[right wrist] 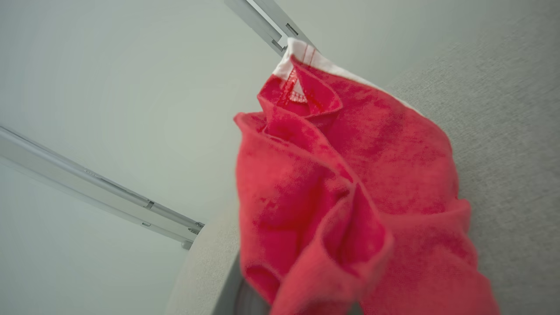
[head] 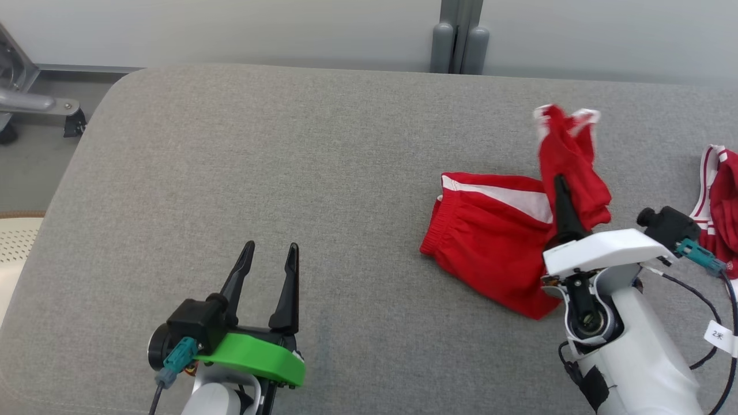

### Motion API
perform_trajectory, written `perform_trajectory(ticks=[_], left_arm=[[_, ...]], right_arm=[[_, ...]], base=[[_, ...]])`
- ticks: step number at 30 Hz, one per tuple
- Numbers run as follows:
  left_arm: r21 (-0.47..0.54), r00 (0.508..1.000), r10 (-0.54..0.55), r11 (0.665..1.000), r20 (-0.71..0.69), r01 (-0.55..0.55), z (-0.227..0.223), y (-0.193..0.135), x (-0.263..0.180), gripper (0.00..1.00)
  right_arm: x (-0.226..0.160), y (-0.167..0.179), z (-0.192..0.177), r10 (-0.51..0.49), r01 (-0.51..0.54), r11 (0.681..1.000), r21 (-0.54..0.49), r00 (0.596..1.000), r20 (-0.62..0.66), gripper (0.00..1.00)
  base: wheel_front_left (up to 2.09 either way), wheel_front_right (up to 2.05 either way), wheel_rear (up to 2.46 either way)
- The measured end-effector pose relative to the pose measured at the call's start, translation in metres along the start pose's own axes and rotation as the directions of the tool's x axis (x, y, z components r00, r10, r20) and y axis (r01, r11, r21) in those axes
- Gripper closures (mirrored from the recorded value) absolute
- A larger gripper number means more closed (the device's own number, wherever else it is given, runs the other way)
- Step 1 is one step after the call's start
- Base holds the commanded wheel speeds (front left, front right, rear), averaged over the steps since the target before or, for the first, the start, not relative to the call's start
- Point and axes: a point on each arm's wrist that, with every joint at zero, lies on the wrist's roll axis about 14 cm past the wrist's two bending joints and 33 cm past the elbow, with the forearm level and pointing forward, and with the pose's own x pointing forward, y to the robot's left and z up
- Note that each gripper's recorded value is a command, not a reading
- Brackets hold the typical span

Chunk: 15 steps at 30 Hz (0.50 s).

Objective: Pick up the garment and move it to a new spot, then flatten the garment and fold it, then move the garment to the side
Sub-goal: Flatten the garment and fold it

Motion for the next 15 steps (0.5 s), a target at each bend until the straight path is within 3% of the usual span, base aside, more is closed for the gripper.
perform_trajectory(ticks=[8, 15], left_arm=[[0.004, 0.999, 0.038, 0.999, 0.012, -0.038, 0.004, 0.011, -0.008, 0.0], [0.007, 0.998, 0.062, 0.998, 0.015, -0.062, 0.006, 0.018, -0.013, 0.0]], right_arm=[[-0.002, 0.037, -0.045, 0.113, -0.124, 0.99, -0.067, 0.983, -0.144, 1.0], [-0.006, 0.041, -0.078, 0.126, -0.156, 0.982, -0.104, 0.96, -0.248, 1.0]], base=[[0.0, 0.0, 0.0], [0.0, 0.0, 0.0]])
